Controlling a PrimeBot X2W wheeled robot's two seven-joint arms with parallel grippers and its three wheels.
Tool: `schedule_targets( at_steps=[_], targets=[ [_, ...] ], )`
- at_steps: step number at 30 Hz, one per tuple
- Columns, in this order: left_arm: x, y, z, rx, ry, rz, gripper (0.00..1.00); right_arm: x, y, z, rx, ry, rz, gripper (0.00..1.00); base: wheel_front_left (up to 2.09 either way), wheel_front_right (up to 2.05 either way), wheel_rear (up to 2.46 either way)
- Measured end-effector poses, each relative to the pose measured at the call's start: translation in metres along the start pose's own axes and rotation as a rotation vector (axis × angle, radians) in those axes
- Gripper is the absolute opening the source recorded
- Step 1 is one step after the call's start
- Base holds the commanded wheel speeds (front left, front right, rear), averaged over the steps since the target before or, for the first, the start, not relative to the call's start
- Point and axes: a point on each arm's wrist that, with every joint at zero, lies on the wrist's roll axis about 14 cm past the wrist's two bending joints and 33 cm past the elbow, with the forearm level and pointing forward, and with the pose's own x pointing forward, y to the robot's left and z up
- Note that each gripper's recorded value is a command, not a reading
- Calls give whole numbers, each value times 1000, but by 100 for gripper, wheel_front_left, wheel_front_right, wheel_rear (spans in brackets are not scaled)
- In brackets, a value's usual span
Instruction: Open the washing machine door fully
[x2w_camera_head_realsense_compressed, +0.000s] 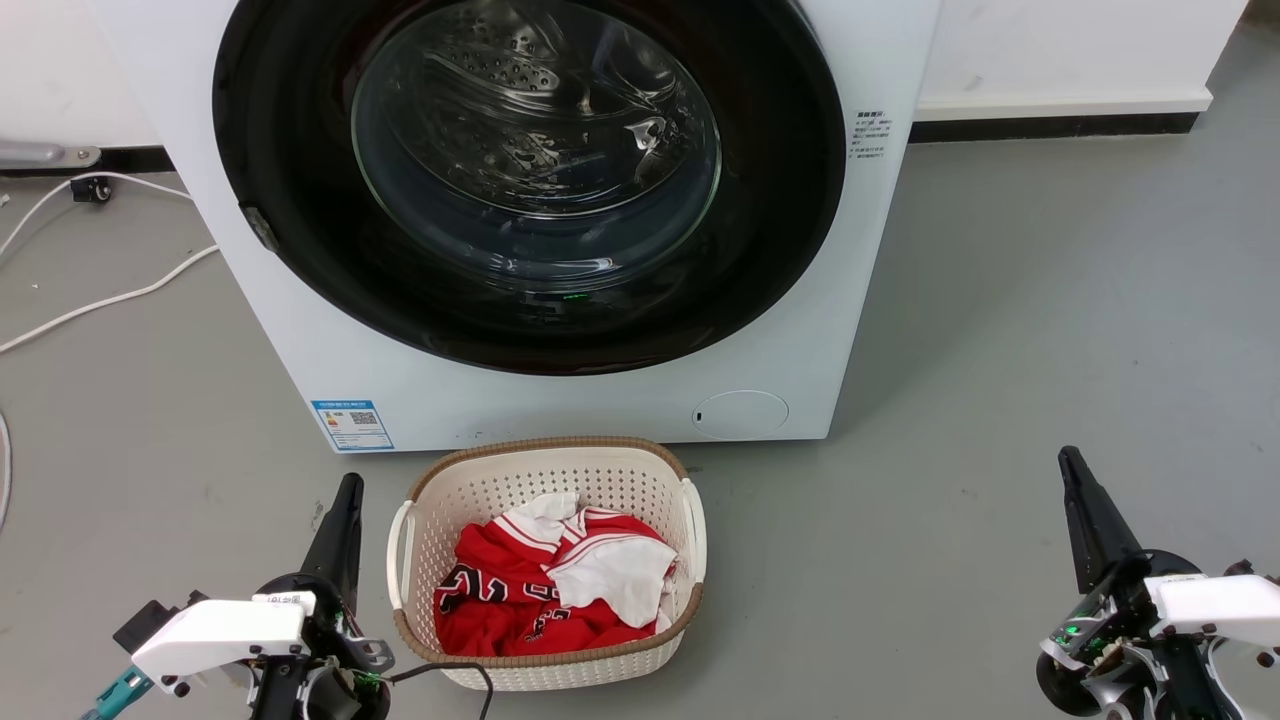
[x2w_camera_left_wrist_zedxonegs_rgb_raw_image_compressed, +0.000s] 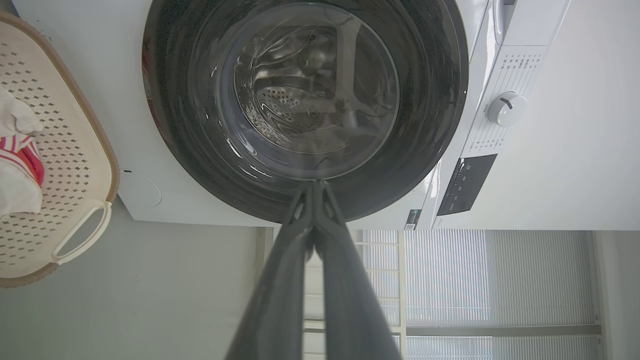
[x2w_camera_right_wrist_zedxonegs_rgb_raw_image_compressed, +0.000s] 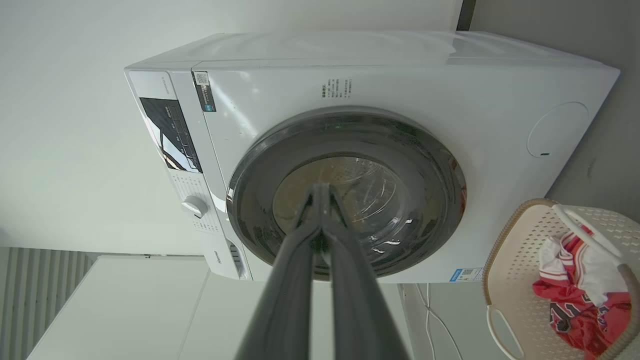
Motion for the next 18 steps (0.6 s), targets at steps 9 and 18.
schedule_targets(
  at_steps=[9,18],
  targets=[
    [0,0,0,0,0,0,0,0,0,0,1,0,0,0,0,0,0],
    [0,0,0,0,0,0,0,0,0,0,-1,-1,0,0,0,0,0]
  ],
)
